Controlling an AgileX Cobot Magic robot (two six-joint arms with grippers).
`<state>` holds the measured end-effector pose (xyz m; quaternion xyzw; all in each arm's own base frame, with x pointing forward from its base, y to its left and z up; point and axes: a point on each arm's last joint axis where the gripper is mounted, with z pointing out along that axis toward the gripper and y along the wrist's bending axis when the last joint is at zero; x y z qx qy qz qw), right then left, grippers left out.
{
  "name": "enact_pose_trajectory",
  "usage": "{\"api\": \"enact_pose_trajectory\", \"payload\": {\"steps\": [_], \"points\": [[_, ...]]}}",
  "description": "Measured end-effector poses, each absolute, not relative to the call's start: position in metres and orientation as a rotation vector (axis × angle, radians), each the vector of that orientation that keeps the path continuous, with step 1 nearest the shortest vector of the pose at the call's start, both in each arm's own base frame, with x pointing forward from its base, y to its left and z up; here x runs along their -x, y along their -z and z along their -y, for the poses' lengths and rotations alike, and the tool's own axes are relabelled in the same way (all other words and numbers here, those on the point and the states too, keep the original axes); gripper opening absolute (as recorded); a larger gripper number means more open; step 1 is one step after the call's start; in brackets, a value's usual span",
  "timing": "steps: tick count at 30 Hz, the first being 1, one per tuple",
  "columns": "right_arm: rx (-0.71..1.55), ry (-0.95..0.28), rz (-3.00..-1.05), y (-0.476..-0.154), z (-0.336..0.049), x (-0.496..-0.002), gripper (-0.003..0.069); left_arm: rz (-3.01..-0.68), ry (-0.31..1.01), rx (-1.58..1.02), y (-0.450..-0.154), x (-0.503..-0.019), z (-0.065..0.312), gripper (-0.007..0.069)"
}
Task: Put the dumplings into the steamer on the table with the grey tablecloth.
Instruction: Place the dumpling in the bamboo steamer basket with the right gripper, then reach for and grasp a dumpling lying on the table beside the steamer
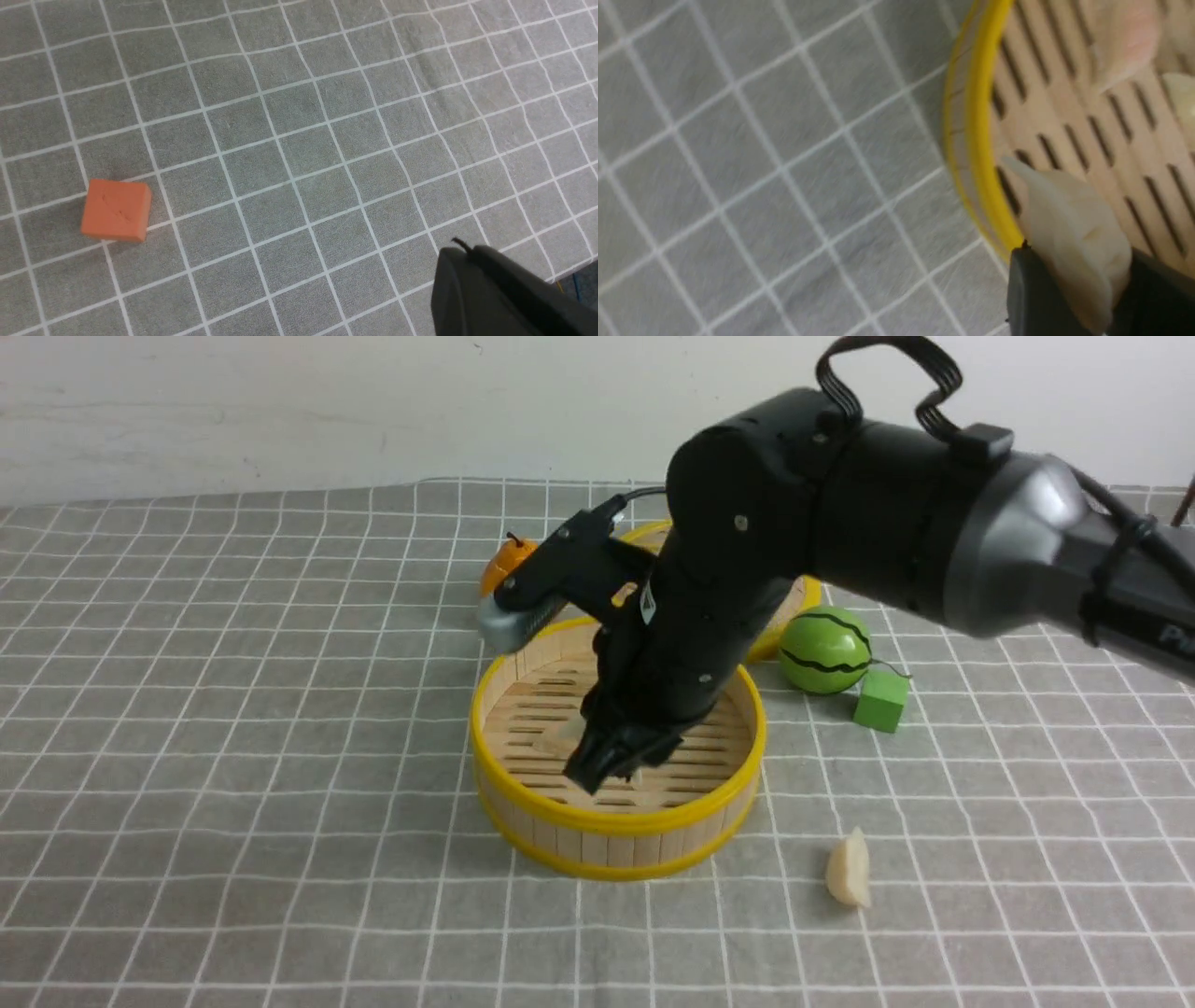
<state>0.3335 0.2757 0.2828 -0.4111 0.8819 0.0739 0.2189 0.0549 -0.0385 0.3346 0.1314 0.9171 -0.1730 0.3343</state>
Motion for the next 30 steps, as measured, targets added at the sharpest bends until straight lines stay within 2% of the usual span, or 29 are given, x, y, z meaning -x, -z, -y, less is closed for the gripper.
{"api": "enact_pose_trajectory", "payload": {"steps": [5, 12, 14, 17, 21, 24, 28, 30], "points": [[0.943, -0.208, -2.537, -0.239, -0.277, -0.371, 0.0199, -2.393, 0.452, -0.343, -0.335, -0.055, 0.039, -0.0014], [0.93, -0.16, -2.625, -0.193, -0.277, -0.385, 0.0199, -2.391, 0.447, -0.343, -0.335, -0.055, 0.038, -0.0013], [0.926, -0.161, -2.622, -0.194, -0.277, -0.386, 0.0208, -2.391, 0.447, -0.343, -0.335, -0.055, 0.038, -0.0013], [0.925, -0.161, -2.623, -0.199, -0.277, -0.387, 0.0295, -2.389, 0.448, -0.342, -0.335, -0.055, 0.038, -0.0011], [0.933, -0.143, -2.685, -0.224, -0.276, -0.384, 0.0512, -2.389, 0.444, -0.342, -0.335, -0.055, 0.038, -0.0006], [0.966, -0.113, -2.693, -0.249, -0.271, -0.38, 0.059, -2.389, 0.444, -0.342, -0.335, -0.055, 0.038, -0.0003], [0.99, -0.106, -2.642, -0.286, -0.255, -0.361, 0.0614, -2.4, 0.439, -0.345, -0.334, -0.055, 0.038, 0.0001], [0.99, -0.1, -2.671, -0.289, -0.242, -0.348, 0.0602, -2.411, 0.435, -0.347, -0.333, -0.054, 0.037, 0.0002]]}}
